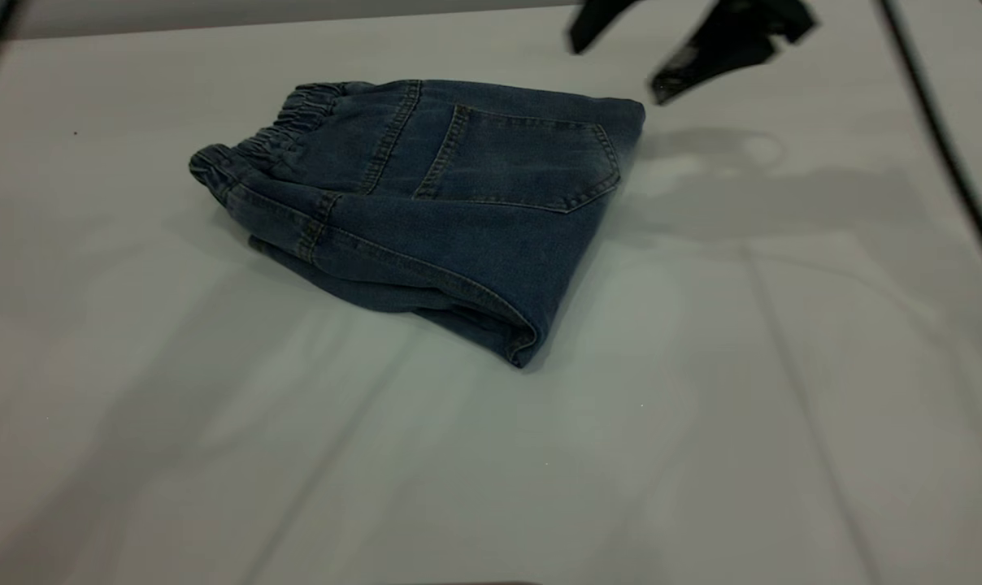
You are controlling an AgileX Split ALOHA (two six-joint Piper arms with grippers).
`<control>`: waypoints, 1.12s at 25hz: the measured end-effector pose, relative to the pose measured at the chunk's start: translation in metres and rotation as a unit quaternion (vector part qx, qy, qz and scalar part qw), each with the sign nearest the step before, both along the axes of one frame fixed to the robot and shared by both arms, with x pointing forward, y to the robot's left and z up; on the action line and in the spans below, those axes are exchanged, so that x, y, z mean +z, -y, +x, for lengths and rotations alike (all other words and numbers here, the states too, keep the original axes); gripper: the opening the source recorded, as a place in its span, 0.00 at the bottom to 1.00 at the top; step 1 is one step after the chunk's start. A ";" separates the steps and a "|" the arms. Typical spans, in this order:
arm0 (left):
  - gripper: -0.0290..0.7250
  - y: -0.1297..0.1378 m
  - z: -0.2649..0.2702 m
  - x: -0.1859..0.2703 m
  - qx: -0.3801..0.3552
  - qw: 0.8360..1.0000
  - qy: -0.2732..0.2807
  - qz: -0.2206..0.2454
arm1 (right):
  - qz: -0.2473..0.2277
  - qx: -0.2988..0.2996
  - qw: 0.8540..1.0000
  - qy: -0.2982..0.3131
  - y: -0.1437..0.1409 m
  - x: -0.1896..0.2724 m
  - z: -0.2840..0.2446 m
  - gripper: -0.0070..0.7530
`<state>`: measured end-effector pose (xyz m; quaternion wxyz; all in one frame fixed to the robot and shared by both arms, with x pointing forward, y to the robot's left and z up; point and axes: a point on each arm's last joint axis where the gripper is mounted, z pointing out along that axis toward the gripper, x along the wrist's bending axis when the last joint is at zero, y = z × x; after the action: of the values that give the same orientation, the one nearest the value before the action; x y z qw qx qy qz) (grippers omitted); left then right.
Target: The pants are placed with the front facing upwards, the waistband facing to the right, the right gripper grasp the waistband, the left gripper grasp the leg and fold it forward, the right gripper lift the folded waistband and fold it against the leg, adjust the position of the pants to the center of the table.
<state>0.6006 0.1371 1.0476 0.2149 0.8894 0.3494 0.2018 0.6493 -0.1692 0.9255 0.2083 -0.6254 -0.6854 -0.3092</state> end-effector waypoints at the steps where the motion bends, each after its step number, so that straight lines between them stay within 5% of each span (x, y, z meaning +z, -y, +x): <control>1: 0.51 0.004 0.004 -0.011 -0.015 1.000 -0.007 0.002 | 0.003 -0.001 1.000 -0.008 0.007 0.000 0.000 0.72; 6: 0.57 0.017 0.027 -0.079 -0.045 0.998 -0.036 0.016 | 0.026 -0.027 0.999 -0.022 0.031 0.003 0.005 0.71; 14: 0.67 0.022 0.039 -0.161 -0.049 0.993 -0.095 0.045 | 0.049 -0.013 0.999 -0.018 0.029 0.006 0.004 0.71; 21: 0.67 0.023 0.042 -0.193 -0.035 0.993 -0.105 0.045 | 0.058 0.003 0.998 -0.023 0.028 0.007 0.001 0.71; 28: 0.67 0.022 0.039 -0.205 0.059 0.986 -0.156 0.014 | 0.064 0.024 0.997 -0.022 0.027 0.008 -0.002 0.71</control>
<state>0.6397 0.1152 0.8428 0.1328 0.8905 0.4282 0.0775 0.6478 -0.1959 0.9338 0.2706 -0.6009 -0.6741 -0.3334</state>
